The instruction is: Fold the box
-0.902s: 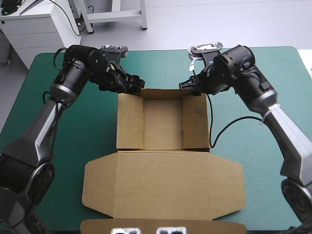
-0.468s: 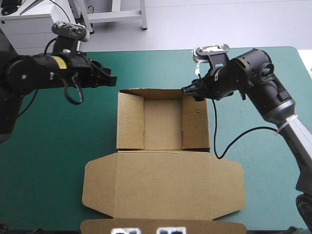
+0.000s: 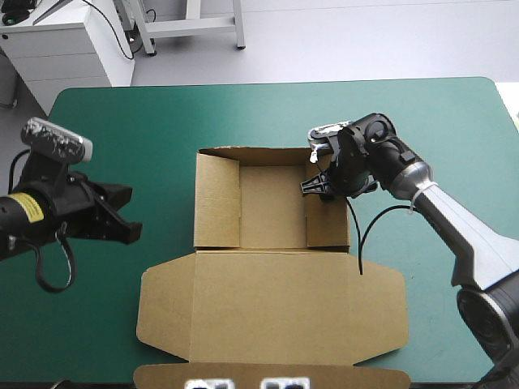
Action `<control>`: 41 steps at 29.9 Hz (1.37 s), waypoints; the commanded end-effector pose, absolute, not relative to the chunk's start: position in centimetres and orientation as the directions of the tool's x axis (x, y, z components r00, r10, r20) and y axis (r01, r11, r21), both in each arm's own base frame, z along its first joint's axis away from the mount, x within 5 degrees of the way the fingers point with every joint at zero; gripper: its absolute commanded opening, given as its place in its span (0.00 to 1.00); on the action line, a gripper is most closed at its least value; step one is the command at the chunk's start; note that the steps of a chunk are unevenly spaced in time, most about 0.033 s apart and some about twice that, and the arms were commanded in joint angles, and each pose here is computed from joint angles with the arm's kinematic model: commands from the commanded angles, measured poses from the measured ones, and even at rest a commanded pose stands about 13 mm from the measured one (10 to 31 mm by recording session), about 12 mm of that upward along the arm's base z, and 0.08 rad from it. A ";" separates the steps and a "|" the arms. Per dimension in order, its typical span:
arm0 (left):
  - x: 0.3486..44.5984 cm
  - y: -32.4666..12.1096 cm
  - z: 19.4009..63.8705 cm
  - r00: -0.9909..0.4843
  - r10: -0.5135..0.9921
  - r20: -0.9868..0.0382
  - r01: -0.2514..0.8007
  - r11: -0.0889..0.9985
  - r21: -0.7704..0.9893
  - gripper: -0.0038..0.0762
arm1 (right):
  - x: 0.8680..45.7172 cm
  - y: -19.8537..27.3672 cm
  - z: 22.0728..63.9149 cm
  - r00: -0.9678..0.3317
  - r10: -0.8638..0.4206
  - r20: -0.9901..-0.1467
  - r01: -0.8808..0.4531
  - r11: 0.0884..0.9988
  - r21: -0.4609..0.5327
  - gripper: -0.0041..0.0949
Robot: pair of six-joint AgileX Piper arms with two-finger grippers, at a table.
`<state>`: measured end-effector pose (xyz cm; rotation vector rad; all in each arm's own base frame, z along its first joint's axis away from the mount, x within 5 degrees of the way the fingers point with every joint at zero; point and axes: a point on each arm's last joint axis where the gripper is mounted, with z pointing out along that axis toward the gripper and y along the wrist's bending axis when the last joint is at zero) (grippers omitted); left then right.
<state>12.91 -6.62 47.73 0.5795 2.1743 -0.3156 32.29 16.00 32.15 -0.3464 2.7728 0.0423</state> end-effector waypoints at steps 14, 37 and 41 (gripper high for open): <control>6.5 -4.3 36.6 -0.652 0.316 -0.689 0.508 0.857 -0.088 0.04 | 36.7 17.8 28.1 -0.860 -0.246 -0.448 -0.261 0.965 -0.029 0.12; 5.9 -3.7 35.2 -0.678 0.255 -0.690 0.444 0.890 -0.107 0.04 | 37.8 -7.7 32.3 -0.795 0.320 -0.515 0.387 0.922 -0.025 0.02; 5.7 -3.9 35.2 -0.687 0.250 -0.682 0.451 0.883 -0.131 0.04 | 36.2 -14.5 32.1 -0.697 0.481 -0.532 0.561 0.828 0.013 0.02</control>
